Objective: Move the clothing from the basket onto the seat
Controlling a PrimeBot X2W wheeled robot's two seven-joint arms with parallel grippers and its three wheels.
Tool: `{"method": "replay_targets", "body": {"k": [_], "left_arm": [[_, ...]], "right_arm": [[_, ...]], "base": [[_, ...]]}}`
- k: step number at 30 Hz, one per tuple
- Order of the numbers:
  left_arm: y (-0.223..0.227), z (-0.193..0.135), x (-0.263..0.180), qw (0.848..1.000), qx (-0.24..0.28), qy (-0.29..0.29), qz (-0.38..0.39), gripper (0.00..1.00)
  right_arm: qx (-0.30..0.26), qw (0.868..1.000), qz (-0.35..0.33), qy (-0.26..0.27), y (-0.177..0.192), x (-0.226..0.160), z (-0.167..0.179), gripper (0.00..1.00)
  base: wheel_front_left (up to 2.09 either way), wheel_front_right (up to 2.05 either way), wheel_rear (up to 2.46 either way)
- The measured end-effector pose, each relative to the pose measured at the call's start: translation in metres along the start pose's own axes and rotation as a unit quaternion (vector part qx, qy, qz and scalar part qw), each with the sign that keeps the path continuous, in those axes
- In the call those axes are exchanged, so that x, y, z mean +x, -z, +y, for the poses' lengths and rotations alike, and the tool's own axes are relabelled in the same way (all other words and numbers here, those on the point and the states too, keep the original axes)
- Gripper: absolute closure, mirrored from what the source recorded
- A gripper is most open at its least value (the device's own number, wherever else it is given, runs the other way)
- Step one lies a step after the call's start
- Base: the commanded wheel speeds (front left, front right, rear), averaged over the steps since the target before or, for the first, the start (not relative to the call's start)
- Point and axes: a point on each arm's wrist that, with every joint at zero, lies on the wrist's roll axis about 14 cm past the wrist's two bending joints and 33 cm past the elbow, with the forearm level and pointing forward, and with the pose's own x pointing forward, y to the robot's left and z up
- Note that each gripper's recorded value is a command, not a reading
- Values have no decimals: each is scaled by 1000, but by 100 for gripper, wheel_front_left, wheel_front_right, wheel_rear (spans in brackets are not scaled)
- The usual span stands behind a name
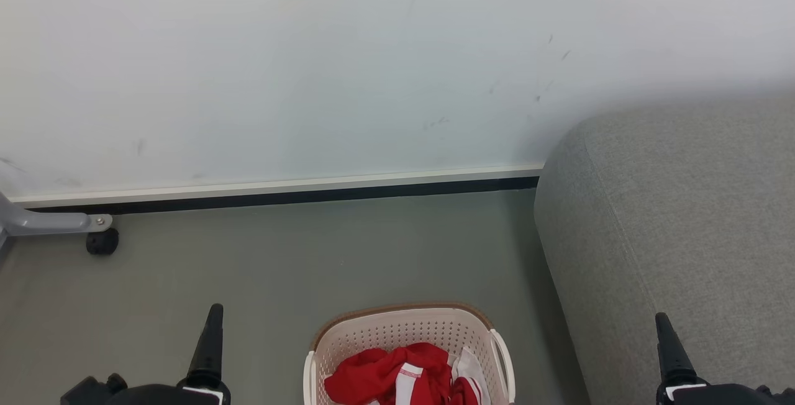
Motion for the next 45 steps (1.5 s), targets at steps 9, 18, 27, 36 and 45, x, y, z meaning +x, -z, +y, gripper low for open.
{"method": "replay_targets", "body": {"k": [9,18,27,36,45], "left_arm": [[0,-6,-1,995,97,4,3,0],[-1,-8,-2,981,194,9,0,0],[-2,-6,-7,963,271,6,-5,0],[0,-2,-15,942,336,5,-8,0],[1,-4,-19,919,393,11,-20,0]], "right_arm": [[-96,995,5,-4,2,-1,5,0],[-185,983,5,-16,5,-2,12,0],[-260,965,3,-24,8,-6,15,0],[-324,945,-1,-38,13,-8,21,0],[-384,921,-6,-57,19,-11,27,0]], "base": [[0,0,0],[0,0,0],[0,0,0],[0,0,0],[0,0,0]]}}
